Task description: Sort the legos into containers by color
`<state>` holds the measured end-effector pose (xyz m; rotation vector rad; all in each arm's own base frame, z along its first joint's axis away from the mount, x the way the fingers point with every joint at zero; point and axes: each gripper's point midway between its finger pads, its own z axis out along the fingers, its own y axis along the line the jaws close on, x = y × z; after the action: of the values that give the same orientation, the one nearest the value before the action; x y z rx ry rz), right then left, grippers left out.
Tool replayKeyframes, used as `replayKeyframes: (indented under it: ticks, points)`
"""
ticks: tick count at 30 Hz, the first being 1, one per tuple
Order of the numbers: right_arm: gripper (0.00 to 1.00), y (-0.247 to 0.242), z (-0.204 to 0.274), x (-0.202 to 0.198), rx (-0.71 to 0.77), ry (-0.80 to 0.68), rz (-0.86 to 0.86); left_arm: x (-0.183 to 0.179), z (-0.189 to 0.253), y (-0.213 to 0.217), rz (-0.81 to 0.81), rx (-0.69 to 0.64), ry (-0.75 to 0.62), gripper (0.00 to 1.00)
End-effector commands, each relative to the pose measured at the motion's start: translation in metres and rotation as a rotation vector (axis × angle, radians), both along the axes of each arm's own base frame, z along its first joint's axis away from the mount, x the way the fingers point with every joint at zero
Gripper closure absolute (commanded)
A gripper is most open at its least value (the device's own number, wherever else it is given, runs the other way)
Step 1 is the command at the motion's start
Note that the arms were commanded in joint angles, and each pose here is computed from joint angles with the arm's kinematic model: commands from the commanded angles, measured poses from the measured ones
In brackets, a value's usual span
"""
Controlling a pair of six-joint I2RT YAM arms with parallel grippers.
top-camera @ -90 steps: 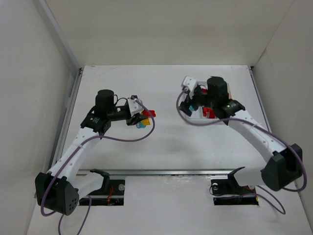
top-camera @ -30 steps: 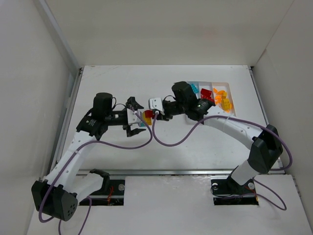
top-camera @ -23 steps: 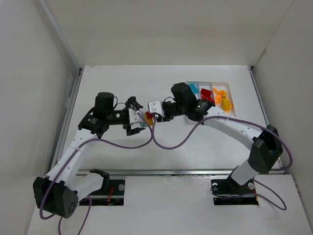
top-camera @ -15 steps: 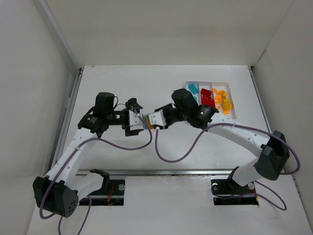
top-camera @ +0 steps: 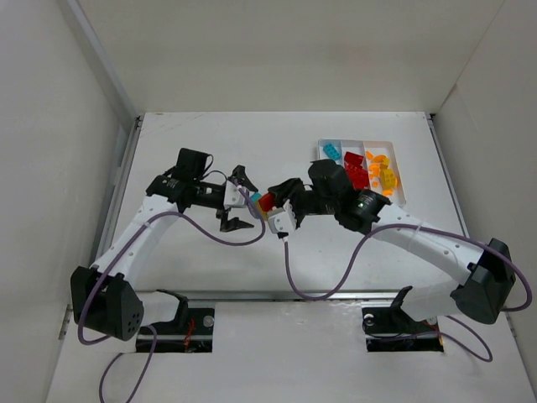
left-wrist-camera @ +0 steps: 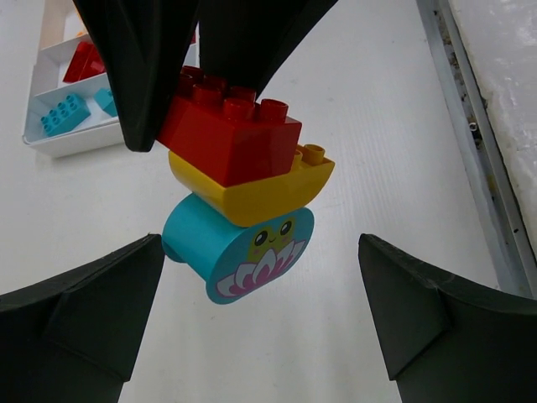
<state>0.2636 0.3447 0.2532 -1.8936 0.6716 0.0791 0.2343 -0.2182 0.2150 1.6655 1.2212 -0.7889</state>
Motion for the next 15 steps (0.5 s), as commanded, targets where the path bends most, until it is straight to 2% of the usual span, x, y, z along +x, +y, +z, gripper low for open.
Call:
replayKeyframes:
  ticks: [1, 5, 8, 11, 12, 15]
  points:
    - [1.00, 0.012, 0.034, -0.007, 0.080, -0.084, 0.062, -0.014, 0.020, -0.009, -0.085, -0.066, 0.008, 0.00]
    - [1.00, 0.017, 0.028, -0.009, 0.063, -0.079, 0.077, -0.010, 0.020, -0.013, -0.108, -0.059, -0.002, 0.02]
    - [1.00, 0.020, 0.029, -0.008, 0.061, -0.091, 0.093, -0.007, 0.019, -0.015, -0.114, -0.064, 0.012, 0.12]
    - [1.00, 0.023, 0.031, -0.013, 0.064, -0.088, 0.111, -0.008, 0.021, -0.019, -0.128, -0.071, 0.014, 0.32]
    - [1.00, 0.025, 0.027, -0.012, 0.055, -0.089, 0.115, -0.007, 0.019, -0.019, -0.128, -0.069, 0.022, 0.48]
    - [1.00, 0.027, 0.027, -0.010, 0.055, -0.089, 0.115, -0.008, 0.018, -0.019, -0.127, -0.066, 0.033, 0.64]
